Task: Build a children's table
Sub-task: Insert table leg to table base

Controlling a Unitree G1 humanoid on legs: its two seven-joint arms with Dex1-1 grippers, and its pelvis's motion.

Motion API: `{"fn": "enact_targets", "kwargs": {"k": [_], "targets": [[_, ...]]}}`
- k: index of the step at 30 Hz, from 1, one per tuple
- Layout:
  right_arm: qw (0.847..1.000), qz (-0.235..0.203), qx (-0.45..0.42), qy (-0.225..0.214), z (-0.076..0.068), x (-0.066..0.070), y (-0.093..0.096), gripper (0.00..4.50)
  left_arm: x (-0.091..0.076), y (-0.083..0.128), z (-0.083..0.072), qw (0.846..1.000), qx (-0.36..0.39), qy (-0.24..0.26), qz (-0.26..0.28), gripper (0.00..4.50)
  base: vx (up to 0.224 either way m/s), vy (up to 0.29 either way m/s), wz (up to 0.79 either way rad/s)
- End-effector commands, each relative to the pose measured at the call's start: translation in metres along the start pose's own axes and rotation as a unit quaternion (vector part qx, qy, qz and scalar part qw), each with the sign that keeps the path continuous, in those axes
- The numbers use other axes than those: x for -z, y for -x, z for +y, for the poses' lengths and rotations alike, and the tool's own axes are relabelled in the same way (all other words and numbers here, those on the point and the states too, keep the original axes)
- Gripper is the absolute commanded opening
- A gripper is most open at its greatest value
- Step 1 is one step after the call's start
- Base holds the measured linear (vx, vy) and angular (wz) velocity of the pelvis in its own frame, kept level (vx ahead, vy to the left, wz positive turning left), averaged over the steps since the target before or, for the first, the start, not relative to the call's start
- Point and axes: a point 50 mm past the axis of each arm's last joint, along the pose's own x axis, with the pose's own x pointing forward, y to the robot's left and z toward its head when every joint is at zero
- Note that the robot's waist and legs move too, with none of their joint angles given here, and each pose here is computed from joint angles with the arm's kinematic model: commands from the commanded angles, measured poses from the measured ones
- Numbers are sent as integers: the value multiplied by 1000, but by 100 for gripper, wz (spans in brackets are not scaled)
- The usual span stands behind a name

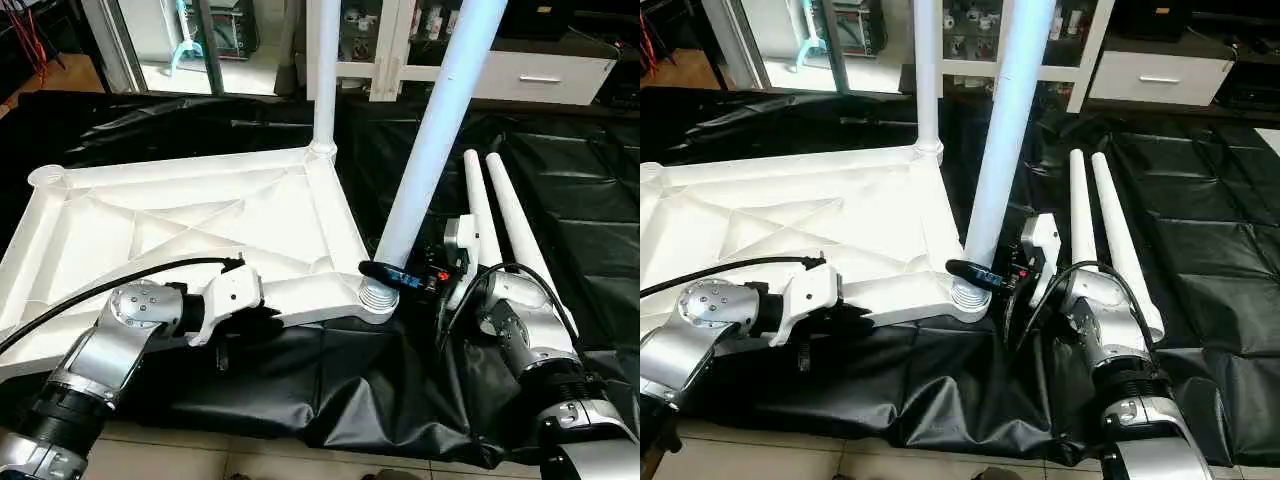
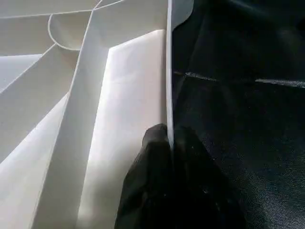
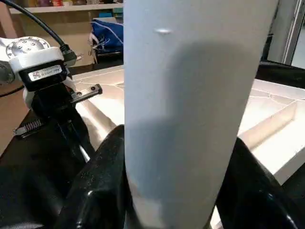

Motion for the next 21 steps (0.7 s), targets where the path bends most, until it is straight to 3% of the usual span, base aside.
{"fn": "enact_targets", "kwargs": {"k": [1, 9, 13, 21], "targets": [[999, 29, 3, -25, 3, 15, 7, 189, 3, -1, 2, 1000, -22, 11, -7, 0, 0, 0, 0], [999, 28, 3, -26, 4, 15, 7, 189, 3, -1, 2, 1000, -22, 11, -7, 0, 0, 0, 0], [993, 12, 88, -76, 11, 41, 18, 189, 2, -2, 4, 999, -37, 7, -8, 0, 0, 0, 0], [993, 10, 89, -79, 10, 41, 18, 189, 2, -2, 6, 999, -40, 5, -9, 0, 0, 0, 0]]}}
